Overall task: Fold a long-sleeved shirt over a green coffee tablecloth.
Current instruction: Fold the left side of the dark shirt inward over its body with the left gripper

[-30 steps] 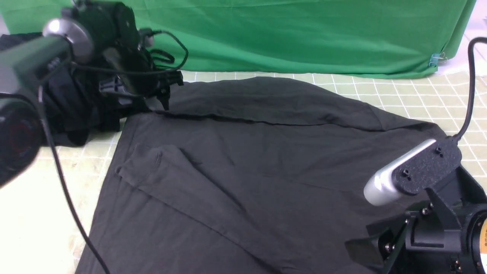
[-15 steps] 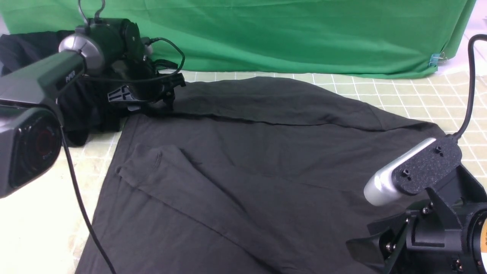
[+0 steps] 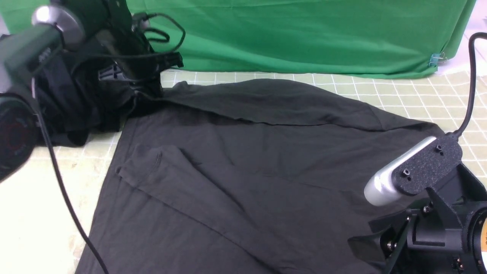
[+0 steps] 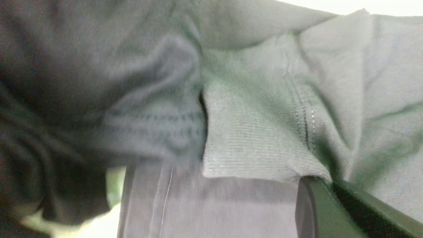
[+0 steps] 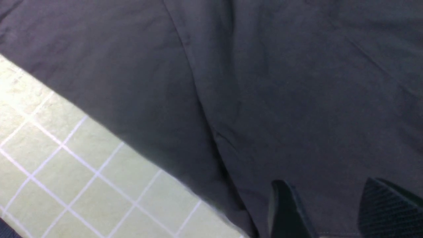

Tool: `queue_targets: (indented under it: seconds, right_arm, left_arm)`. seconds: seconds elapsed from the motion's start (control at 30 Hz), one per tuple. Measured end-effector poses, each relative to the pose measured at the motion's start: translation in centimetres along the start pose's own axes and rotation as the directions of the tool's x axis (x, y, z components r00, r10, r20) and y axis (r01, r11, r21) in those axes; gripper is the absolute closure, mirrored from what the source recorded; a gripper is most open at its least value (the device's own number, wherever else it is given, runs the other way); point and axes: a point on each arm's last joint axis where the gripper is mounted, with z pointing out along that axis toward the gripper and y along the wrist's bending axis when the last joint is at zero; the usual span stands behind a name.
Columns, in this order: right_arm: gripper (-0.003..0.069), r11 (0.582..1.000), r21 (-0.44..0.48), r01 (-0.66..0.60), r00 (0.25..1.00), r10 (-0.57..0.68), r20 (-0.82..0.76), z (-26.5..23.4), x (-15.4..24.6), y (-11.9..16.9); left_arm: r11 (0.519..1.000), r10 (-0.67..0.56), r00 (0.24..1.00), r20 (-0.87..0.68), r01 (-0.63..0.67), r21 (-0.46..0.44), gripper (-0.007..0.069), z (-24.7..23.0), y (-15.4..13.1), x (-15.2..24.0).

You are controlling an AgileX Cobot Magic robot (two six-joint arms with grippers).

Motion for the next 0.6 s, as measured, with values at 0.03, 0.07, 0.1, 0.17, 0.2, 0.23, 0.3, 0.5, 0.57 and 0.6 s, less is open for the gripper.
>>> queue_targets:
  seconds: [0.03, 0.07, 0.1, 0.17, 0.2, 0.23, 0.3, 0.5, 0.57, 0.6]
  right_arm:
    - [0.0357, 1.000, 0.001, 0.001, 1.000, -0.001, 0.000, 0.0, 0.0, 0.0]
    - [0.0357, 1.000, 0.002, 0.003, 1.000, -0.003, 0.001, 0.0, 0.0, 0.0]
    - [0.0357, 1.000, 0.002, 0.003, 1.000, -0.003, 0.001, 0.0, 0.0, 0.0]
    - [0.0357, 1.000, 0.002, 0.004, 1.000, -0.004, 0.001, 0.0, 0.0, 0.0]
    - [0.0357, 1.000, 0.002, 0.004, 1.000, -0.004, 0.001, 0.0, 0.0, 0.0]
    - [0.0357, 1.000, 0.002, 0.004, 1.000, -0.004, 0.001, 0.0, 0.0, 0.0]
    - [0.0357, 1.000, 0.002, 0.004, 1.000, -0.004, 0.002, 0.0, 0.0, 0.0]
    - [0.0357, 1.000, 0.003, 0.002, 1.000, -0.002, 0.003, 0.0, 0.0, 0.0]
    - [0.0357, 1.000, 0.003, -0.001, 1.000, 0.001, 0.003, 0.0, 0.0, 0.0]
    - [0.0357, 1.000, 0.002, -0.004, 1.000, 0.004, 0.004, 0.0, -0.1, 0.0]
  left_arm:
    - [1.000, 0.005, 1.000, -0.009, -0.005, -0.001, 0.0618, -0.5, 0.0, 0.1]
    - [1.000, 0.007, 1.000, -0.020, -0.007, -0.004, 0.0618, -1.0, 0.0, 0.2]
    - [1.000, 0.009, 1.000, -0.024, -0.010, -0.005, 0.0618, -1.3, 0.0, 0.2]
    - [1.000, 0.012, 0.999, -0.045, -0.013, -0.010, 0.0618, -1.7, 0.0, 0.4]
    - [1.000, 0.017, 0.998, -0.066, -0.018, -0.012, 0.0618, -1.8, 0.0, 0.6]
    - [0.999, 0.031, 0.996, -0.089, -0.032, -0.007, 0.0618, -1.8, -0.1, 0.8]
    - [0.998, 0.057, 0.993, -0.108, -0.058, 0.000, 0.0618, -2.1, -0.5, 1.3]
    - [0.997, 0.082, 0.987, -0.135, -0.080, 0.021, 0.0618, -4.1, -2.2, 3.3]
    - [0.996, 0.091, 0.984, -0.155, -0.091, 0.005, 0.0617, -4.8, -2.5, 4.5]
    - [0.995, 0.095, 0.983, -0.156, -0.097, -0.003, 0.0617, -5.2, -2.6, 4.9]
